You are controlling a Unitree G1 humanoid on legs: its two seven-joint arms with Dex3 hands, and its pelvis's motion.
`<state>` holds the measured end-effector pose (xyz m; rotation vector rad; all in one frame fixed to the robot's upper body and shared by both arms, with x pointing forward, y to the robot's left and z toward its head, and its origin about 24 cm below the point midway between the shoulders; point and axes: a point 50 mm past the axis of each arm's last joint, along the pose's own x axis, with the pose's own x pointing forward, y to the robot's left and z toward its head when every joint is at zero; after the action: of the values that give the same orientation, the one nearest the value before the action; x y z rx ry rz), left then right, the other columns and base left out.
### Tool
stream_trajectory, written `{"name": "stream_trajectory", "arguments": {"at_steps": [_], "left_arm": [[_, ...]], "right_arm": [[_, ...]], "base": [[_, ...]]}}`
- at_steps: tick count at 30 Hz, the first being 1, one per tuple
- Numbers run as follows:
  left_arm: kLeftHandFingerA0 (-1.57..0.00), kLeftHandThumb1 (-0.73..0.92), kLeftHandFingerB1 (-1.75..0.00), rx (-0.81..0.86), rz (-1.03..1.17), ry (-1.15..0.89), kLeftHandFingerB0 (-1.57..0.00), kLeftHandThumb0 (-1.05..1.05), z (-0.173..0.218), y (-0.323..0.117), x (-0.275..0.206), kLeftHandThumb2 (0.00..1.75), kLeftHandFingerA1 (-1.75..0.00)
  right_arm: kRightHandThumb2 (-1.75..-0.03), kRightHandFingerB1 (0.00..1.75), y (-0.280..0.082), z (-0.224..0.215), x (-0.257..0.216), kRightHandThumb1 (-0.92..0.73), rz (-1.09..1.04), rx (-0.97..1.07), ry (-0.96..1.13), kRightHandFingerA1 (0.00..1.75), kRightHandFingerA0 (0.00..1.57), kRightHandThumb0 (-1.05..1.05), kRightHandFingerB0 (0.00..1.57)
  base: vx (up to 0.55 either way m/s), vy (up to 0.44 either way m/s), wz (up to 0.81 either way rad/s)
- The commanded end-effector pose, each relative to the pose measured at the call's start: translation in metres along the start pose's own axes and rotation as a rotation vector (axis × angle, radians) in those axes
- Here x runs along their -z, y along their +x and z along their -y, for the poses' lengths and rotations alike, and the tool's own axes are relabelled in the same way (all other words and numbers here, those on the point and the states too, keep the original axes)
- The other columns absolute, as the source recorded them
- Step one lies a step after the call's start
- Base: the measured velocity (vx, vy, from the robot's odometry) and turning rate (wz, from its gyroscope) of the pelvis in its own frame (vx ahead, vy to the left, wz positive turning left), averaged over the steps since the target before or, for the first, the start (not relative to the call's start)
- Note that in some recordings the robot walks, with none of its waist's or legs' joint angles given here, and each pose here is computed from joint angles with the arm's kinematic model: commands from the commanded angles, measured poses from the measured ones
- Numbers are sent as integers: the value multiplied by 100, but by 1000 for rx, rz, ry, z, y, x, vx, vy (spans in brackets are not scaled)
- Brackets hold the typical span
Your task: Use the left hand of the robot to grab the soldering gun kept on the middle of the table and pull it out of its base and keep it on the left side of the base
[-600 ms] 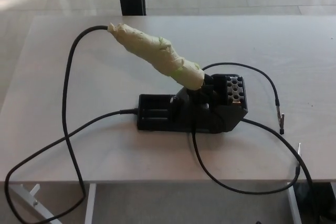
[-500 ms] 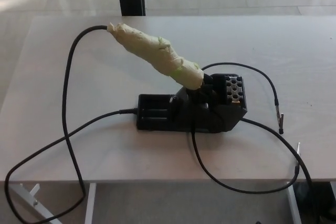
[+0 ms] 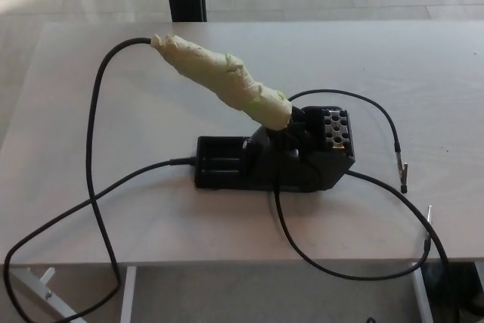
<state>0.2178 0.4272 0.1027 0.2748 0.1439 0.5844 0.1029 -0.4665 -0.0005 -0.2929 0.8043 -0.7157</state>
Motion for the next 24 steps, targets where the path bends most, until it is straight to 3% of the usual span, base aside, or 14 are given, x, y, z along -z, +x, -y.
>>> {"name": "stream_trajectory", "arguments": {"at_steps": [1, 2, 3, 4, 6, 8, 9, 10, 17, 18, 19, 21, 22, 24], "left_arm": [[-3, 75, -34, 199, 550, 189, -9, -60, 75, -1, -189, 64, -46], [-2, 56, -50, 244, 571, 189, 0, -36, 86, 0, -196, 109, -53], [-1, 54, -48, 278, 578, 193, 0, -35, 99, 2, -201, 107, -51], [-15, 72, -31, 346, 613, 248, -22, -70, 120, 2, -211, 61, -45], [-16, 72, -36, 403, 643, 294, -26, -69, 140, -3, -219, 62, -54], [-16, 72, -36, 448, 667, 326, -26, -69, 158, -9, -226, 62, -54], [-19, 70, -41, 524, 744, 396, -28, -66, 186, -20, -233, 61, -58], [-25, 65, -41, 592, 803, 430, -33, -57, 212, -31, -234, 59, -55], [-24, 65, -38, 800, 863, 596, -28, -51, 265, -58, -225, 59, -48], [-23, 68, -40, 874, 885, 635, -28, -61, 283, -68, -219, 60, -58], [-20, 69, -41, 926, 892, 664, -28, -63, 293, -76, -215, 60, -58], [-18, 68, -42, 957, 896, 658, -29, -63, 300, -82, -214, 60, -60], [-15, 69, -42, 963, 890, 661, -29, -62, 301, -84, -213, 60, -60], [-18, 73, -43, 1010, 887, 669, -26, -67, 309, -91, -209, 61, -61]], "right_arm": [[-60, 33, -1, 15, -11, -65, 48, 24, 11, 62, 55, -49, 30], [-60, 33, -1, 12, -12, -65, 49, 19, 4, 64, 55, -50, 29], [-60, 33, 0, 11, -12, -66, 49, 17, 1, 63, 55, -49, 29], [-87, 47, 0, 10, -11, -51, 48, 13, 10, 68, 51, -53, 21], [-59, 33, -1, 10, -9, -62, 43, 12, 22, 63, 55, -50, 28], [-59, 33, -1, 11, -8, -62, 39, 15, 31, 63, 55, -50, 28], [-86, 47, -1, 11, -8, -51, 44, 12, 24, 69, 52, -56, 21], [-59, 33, -1, 12, -9, -64, 45, 14, 39, 65, 55, -49, 29], [-59, 33, 0, 11, -10, -64, 38, 7, 51, 63, 52, -48, 28], [-83, 46, -1, 12, -9, -51, 41, 2, 67, 69, 48, -52, 21], [-58, 32, -1, 12, -9, -63, 39, 3, 70, 64, 53, -47, 28], [-84, 46, -1, 13, -10, -50, 42, 3, 70, 69, 52, -54, 21], [-59, 32, -1, 13, -10, -63, 43, 3, 63, 64, 54, -48, 27], [-59, 33, -1, 13, -12, -64, 48, 12, 30, 63, 52, -48, 28]], "base": [[0, 0, 0], [0, 0, 0], [0, 0, 0], [0, 0, 0], [0, 0, 0], [0, 0, 0], [0, 0, 0], [0, 0, 0], [0, 0, 0], [0, 0, 0], [0, 0, 0], [0, 0, 0], [0, 0, 0], [0, 0, 0]]}}
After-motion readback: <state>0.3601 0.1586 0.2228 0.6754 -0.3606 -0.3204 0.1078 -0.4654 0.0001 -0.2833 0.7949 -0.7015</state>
